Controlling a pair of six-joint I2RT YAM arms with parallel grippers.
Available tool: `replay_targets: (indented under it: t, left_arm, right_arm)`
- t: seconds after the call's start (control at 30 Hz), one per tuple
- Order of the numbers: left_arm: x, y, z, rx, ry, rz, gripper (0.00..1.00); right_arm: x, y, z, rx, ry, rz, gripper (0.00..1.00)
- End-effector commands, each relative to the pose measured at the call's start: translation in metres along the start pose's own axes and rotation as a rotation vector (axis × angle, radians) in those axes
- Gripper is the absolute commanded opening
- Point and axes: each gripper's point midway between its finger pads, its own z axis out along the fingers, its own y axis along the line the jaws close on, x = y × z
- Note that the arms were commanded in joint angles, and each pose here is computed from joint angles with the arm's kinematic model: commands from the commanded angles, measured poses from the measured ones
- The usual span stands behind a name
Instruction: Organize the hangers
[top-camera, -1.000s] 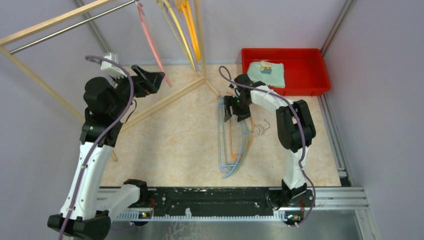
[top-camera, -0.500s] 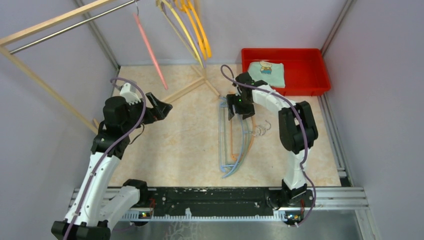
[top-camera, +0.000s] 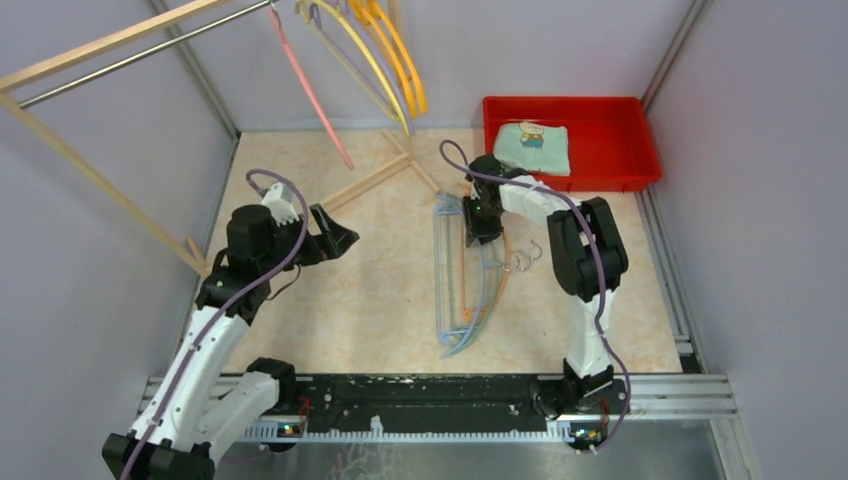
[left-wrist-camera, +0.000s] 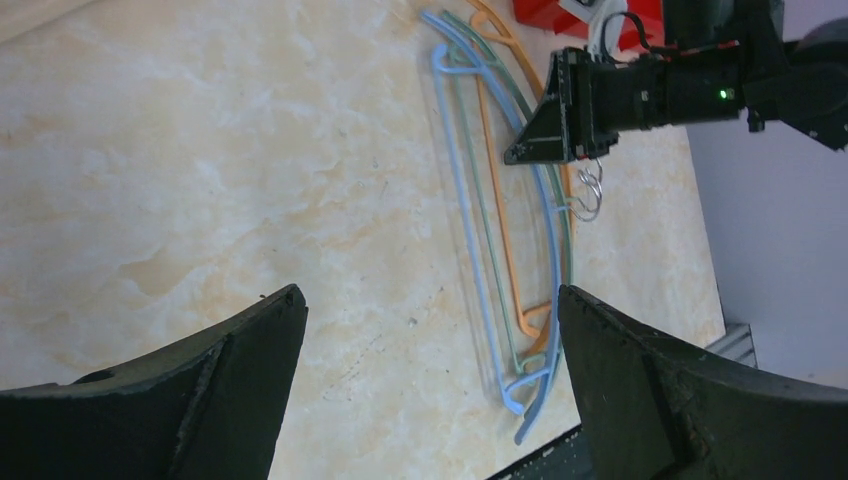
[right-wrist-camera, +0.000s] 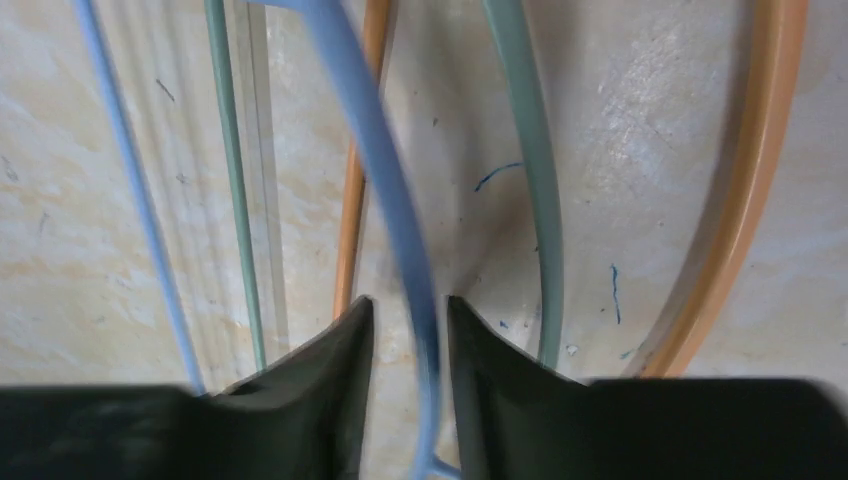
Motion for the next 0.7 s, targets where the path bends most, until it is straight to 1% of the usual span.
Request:
replay_targets:
  t: [0.0,0.07,0.1,0.23,0.27,0.4,0.5,0.67]
  left_arm:
    - [0.01,-0.017,0.002,0.047,0.025,0.046,1.0]
    - [0.019,-0.028,0.006,0.058,0.046,0.074,1.0]
    - [0.026,-0.036,0.009,0.069,0.061,0.095,1.0]
    - [0.06,-0.073,0.02,0.117,0.128,0.188,1.0]
    - [0.074,-0.084,0.021,0.134,0.16,0.221,1.0]
    - [0.101,-0.101,0.035,0.108,0.203,0.352,1.0]
    - [0.111,-0.119,0.041,0.109,0.209,0.412,1.0]
    - [0.12,-0.137,0.051,0.075,0.21,0.489,1.0]
  right_arm:
    - [-0.012,0.002,-0.001,-0.003,-0.036,0.006,0.17]
    - [-0.019,0.008,-0.012,-0.021,-0.06,0.014,0.01]
    - [-0.024,0.013,-0.021,-0.036,-0.079,0.017,0.0]
    - [-0.052,0.036,-0.07,-0.098,-0.172,0.04,0.0]
    - [-0.058,0.042,-0.084,-0.114,-0.188,0.048,0.0]
    - [-0.08,0.062,-0.129,-0.169,-0.247,0.053,0.0]
    - [-0.085,0.069,-0.144,-0.184,-0.265,0.049,0.0]
    - [-0.083,0.081,-0.145,-0.216,-0.261,0.042,0.0]
